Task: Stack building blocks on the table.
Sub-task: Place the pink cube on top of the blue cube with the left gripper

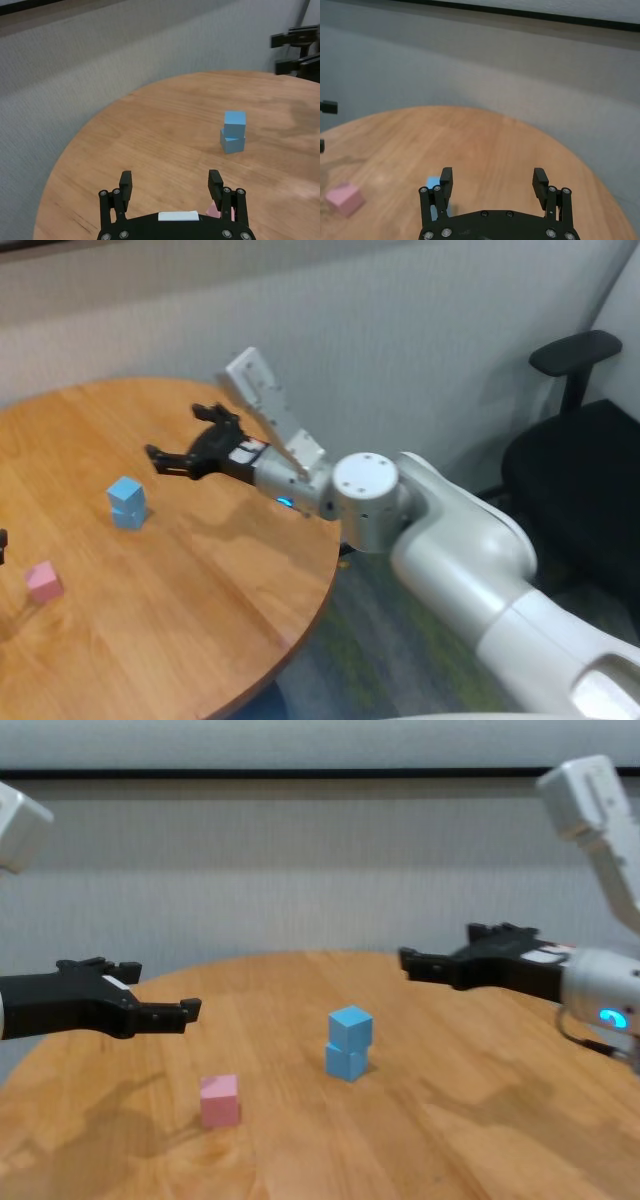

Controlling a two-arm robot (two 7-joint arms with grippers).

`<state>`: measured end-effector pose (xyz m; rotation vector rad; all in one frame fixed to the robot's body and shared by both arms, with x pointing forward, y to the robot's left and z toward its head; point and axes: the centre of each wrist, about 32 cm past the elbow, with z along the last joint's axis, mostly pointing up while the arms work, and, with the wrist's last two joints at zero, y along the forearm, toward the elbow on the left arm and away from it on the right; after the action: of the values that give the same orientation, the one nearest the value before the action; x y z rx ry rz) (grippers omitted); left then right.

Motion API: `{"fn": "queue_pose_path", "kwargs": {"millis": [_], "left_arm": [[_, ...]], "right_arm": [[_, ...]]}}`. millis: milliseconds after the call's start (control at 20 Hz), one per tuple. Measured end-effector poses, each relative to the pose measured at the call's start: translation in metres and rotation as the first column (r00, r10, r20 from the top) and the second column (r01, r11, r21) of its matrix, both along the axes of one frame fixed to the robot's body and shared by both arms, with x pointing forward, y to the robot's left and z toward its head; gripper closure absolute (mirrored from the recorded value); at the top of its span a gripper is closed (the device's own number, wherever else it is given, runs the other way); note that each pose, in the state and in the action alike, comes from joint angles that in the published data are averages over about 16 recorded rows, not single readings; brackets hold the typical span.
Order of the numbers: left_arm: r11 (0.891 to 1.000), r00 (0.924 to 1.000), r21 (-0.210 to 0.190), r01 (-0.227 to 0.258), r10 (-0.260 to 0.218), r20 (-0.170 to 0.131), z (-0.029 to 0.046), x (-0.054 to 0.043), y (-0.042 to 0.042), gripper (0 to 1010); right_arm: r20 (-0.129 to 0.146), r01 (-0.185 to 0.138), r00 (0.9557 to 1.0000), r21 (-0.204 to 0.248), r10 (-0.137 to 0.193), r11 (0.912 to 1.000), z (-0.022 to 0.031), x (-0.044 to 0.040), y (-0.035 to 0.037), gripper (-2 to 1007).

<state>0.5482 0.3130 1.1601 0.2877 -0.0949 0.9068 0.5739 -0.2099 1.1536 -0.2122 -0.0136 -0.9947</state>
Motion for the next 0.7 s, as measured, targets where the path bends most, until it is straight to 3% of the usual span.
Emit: {"fn": "queue_pose_path", "kwargs": {"millis": [350,700], "left_arm": [[1.0,1.0,0.002,-0.001,0.001,-0.003,-0.0008,0.0005,-0.0001,10],[1.0,0.9998,0.004,-0.001,0.001,-0.02,-0.0049,0.0034,-0.002,10]], "right_arm": [[-0.016,0.036,0.9992,-0.014,-0.036,0.9993,0.0006,-0.0188,-0.022,0],[-0.031,0.045,0.9985,-0.019,-0.045,0.9988,-0.002,-0.0245,-0.0278,1]]}}
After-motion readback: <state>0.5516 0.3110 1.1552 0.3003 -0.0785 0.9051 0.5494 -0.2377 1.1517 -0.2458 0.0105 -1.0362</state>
